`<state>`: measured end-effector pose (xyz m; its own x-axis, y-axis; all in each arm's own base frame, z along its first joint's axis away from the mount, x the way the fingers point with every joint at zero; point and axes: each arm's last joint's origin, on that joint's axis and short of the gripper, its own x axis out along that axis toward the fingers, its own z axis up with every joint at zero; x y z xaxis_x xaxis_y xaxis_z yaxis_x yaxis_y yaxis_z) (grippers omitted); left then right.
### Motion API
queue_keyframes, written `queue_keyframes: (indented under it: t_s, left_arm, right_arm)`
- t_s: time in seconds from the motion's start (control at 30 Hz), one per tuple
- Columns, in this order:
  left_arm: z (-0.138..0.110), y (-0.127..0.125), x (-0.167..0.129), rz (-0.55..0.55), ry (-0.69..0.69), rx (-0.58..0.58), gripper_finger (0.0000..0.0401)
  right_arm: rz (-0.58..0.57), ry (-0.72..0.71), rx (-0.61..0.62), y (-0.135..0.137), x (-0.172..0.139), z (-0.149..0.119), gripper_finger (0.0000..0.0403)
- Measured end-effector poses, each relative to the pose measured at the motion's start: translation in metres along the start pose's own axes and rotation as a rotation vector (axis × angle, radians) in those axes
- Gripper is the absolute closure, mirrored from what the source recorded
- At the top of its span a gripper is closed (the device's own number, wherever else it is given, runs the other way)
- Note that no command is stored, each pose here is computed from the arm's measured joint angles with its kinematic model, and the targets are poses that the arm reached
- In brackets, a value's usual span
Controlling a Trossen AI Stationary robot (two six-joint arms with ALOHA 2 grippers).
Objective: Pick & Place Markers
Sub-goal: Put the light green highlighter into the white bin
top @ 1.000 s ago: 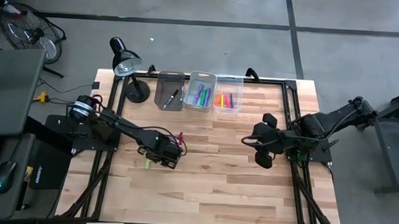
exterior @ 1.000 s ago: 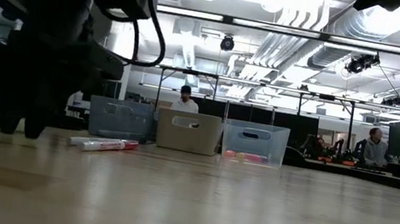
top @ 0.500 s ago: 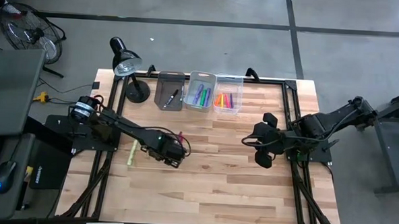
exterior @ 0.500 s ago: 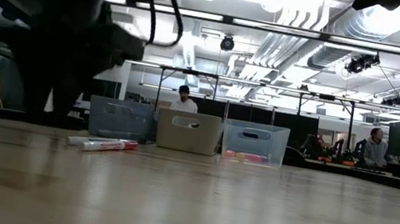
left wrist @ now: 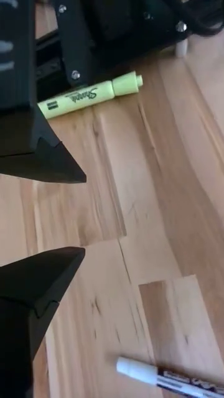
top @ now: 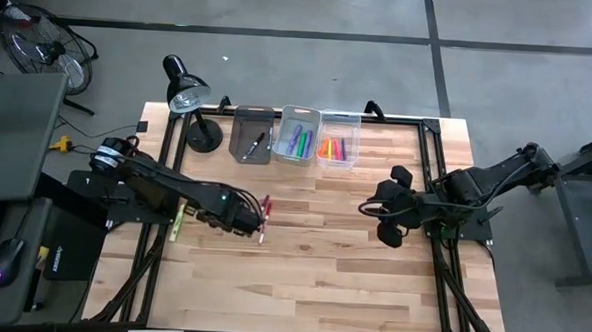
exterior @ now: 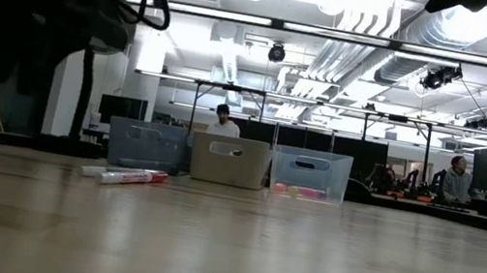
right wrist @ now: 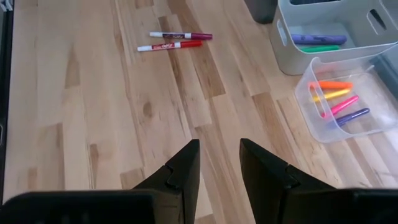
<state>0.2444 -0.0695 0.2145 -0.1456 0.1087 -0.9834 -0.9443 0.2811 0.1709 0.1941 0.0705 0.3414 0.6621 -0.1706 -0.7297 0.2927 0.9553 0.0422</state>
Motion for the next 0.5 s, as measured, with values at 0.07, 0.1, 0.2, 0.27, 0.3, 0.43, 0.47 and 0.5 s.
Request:
queue_keyframes:
  t_s: [0.07,0.1,0.2,0.27,0.3,0.43,0.47,0.5]
  left_arm:
    - [-0.002,0.001,-0.001,0.003,-0.013,-0.009,0.0226]
    - [-0.003,0.002,-0.001,0.006,-0.017,-0.009,0.0226]
    - [-0.006,0.004,-0.003,0.011,-0.017,-0.014,0.0226]
    - [-0.011,0.008,-0.003,0.056,-0.011,-0.035,0.0226]
    - [-0.013,0.011,-0.003,0.084,-0.013,-0.051,0.0226]
    - [-0.025,0.014,-0.002,0.125,-0.013,-0.097,0.0226]
    - [-0.028,0.016,-0.001,0.134,-0.014,-0.109,0.0226]
    - [-0.033,0.018,0.002,0.140,-0.008,-0.121,0.0226]
  right_arm:
    - [-0.006,-0.004,0.000,0.000,0.000,0.000,0.0300]
    - [-0.007,-0.005,0.000,0.000,0.000,0.000,0.0300]
    - [-0.010,-0.007,0.000,0.000,0.000,0.000,0.0300]
    - [-0.013,-0.009,0.000,0.000,0.000,0.000,0.0300]
    - [-0.015,-0.010,0.000,0.000,0.000,0.000,0.0300]
    - [-0.024,-0.016,0.000,-0.001,0.000,0.001,0.0300]
    - [-0.025,-0.018,0.001,-0.001,0.000,0.001,0.0300]
    - [-0.024,-0.020,0.002,-0.001,0.000,0.001,0.0300]
